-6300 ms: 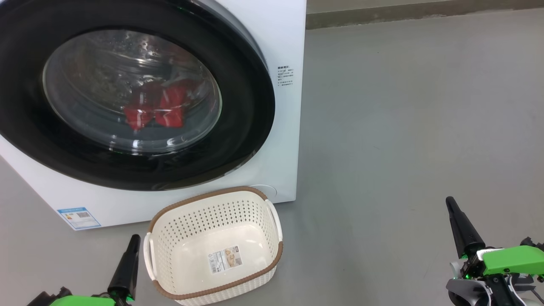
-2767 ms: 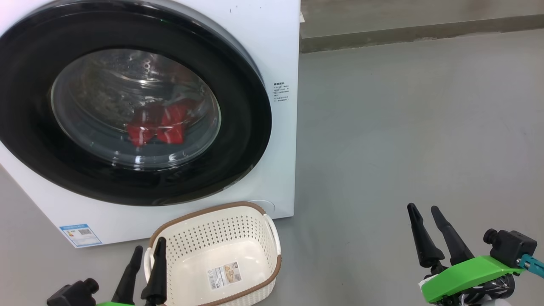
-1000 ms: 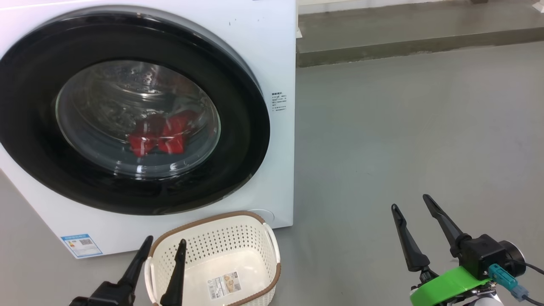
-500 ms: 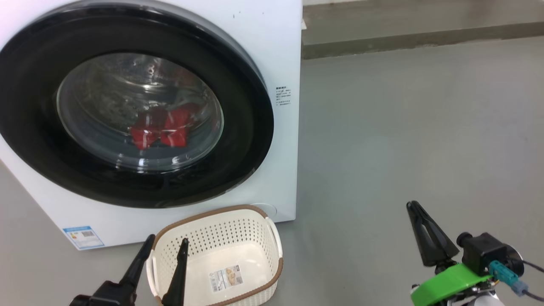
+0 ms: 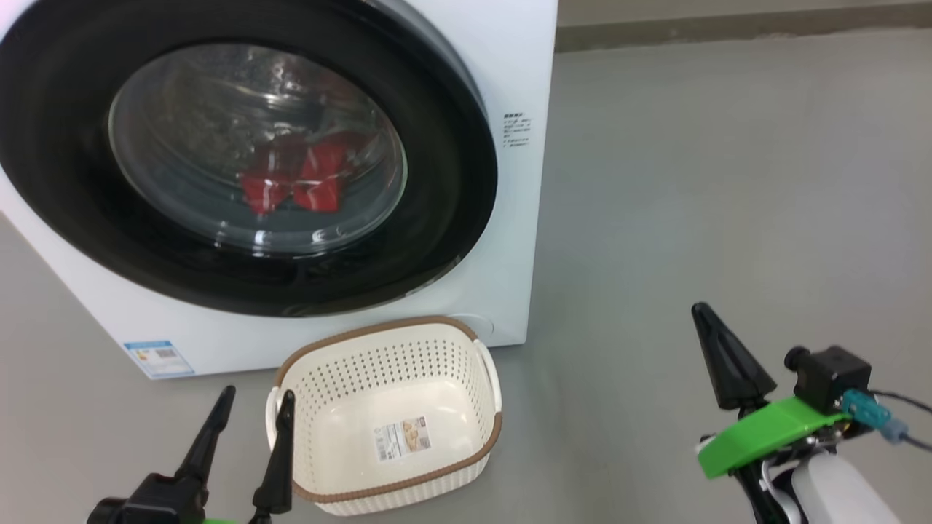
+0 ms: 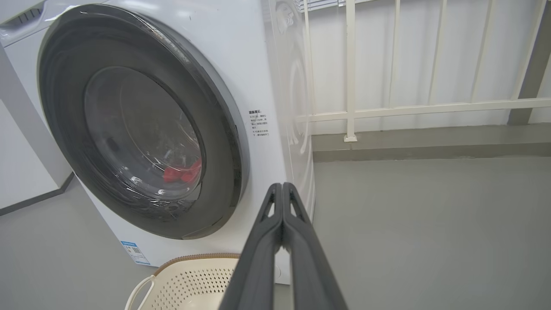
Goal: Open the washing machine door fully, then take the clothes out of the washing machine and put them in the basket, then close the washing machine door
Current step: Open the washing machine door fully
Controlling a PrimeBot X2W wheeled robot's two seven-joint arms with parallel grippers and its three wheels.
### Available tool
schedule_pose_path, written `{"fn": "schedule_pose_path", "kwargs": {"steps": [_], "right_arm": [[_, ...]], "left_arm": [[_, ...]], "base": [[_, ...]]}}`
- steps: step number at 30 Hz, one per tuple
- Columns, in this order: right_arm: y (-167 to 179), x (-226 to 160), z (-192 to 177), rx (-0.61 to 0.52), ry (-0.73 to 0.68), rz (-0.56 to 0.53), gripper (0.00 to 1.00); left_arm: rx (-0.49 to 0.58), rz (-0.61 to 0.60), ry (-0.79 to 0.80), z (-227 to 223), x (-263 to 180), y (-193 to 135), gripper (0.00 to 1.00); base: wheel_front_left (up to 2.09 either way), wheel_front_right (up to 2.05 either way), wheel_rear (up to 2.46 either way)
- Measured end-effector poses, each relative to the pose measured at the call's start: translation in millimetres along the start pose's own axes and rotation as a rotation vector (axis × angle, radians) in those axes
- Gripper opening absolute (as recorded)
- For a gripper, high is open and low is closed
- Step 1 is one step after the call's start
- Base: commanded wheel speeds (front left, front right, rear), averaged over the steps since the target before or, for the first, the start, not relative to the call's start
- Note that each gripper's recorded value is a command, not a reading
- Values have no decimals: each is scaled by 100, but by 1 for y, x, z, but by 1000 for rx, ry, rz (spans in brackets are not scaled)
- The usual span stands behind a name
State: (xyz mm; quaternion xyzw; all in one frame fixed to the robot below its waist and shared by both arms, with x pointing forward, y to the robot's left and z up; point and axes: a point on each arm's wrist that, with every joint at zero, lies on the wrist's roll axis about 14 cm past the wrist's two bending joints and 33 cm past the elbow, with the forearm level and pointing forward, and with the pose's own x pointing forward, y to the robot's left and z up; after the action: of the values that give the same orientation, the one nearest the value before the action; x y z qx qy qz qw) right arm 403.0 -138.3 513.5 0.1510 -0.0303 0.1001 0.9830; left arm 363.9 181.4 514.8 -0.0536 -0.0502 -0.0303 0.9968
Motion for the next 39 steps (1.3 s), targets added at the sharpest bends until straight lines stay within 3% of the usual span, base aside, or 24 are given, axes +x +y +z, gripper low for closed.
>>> {"fn": "schedule_pose_path", "kwargs": {"steps": [4, 16, 25, 39], "right_arm": [[2, 19, -1, 23, 7, 16, 0], [9, 99, 6, 402, 5, 37, 0], [29, 165, 16, 694, 78, 139, 0], [65, 242, -37, 1020, 382, 279, 0]], "left_arm": [[-8, 18, 6, -3, 2, 3, 100], [-26, 82, 42, -19, 18, 24, 100], [-8, 96, 67, -32, 37, 32, 100], [17, 104, 128, -65, 64, 42, 100]], "base": [[0, 0, 0], [0, 0, 0], [0, 0, 0], [0, 0, 0]]}}
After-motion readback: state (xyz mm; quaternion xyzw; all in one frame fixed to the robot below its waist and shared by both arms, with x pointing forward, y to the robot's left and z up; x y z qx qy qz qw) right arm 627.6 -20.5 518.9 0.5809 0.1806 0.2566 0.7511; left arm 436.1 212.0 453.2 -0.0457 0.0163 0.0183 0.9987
